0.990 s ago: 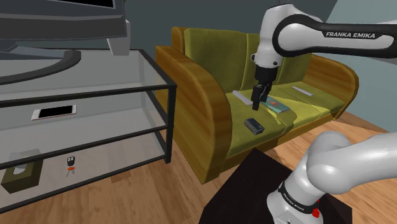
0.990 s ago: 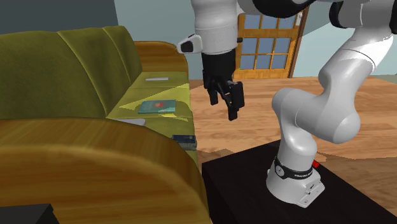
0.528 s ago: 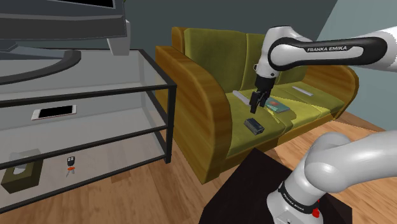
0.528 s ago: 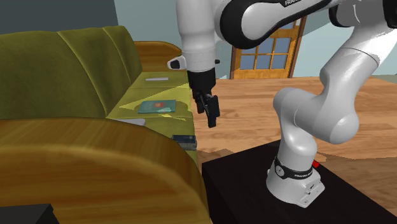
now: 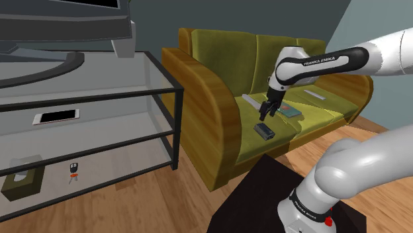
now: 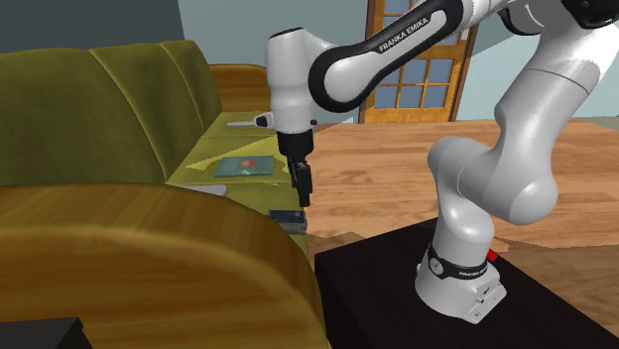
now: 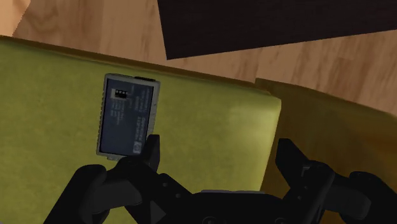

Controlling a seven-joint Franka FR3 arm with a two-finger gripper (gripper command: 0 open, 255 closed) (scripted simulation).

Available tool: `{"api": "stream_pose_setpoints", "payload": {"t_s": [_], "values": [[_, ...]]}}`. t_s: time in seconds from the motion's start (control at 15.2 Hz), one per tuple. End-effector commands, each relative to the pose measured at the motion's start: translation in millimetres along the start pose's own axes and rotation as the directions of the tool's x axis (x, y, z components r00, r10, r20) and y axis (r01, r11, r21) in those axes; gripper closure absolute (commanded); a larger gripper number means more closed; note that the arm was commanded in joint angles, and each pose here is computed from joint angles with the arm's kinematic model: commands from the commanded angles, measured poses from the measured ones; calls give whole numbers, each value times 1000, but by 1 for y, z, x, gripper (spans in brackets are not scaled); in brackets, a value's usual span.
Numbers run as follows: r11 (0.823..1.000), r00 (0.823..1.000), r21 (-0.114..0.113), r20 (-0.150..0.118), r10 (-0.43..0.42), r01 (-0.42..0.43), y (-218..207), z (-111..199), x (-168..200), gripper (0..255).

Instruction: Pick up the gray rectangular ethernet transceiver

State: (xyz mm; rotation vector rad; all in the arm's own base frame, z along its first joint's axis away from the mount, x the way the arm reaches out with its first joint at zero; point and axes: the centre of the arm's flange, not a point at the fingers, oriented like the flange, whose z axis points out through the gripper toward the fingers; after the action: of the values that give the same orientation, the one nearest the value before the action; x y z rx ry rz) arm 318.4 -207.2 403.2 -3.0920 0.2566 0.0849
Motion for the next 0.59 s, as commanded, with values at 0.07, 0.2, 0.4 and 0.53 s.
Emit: {"api": "stream_pose_setpoints", "payload": {"t_s": [0.07, 0.2, 0.4, 0.53], "values": [[999, 999, 17, -27, 41, -40, 32, 23, 7, 0], [997, 997, 30, -43, 68, -67, 54, 39, 11, 0], [993, 992, 50, -66, 108, -105, 86, 63, 17, 0], [989, 988, 64, -80, 135, -131, 107, 80, 20, 0]]}}
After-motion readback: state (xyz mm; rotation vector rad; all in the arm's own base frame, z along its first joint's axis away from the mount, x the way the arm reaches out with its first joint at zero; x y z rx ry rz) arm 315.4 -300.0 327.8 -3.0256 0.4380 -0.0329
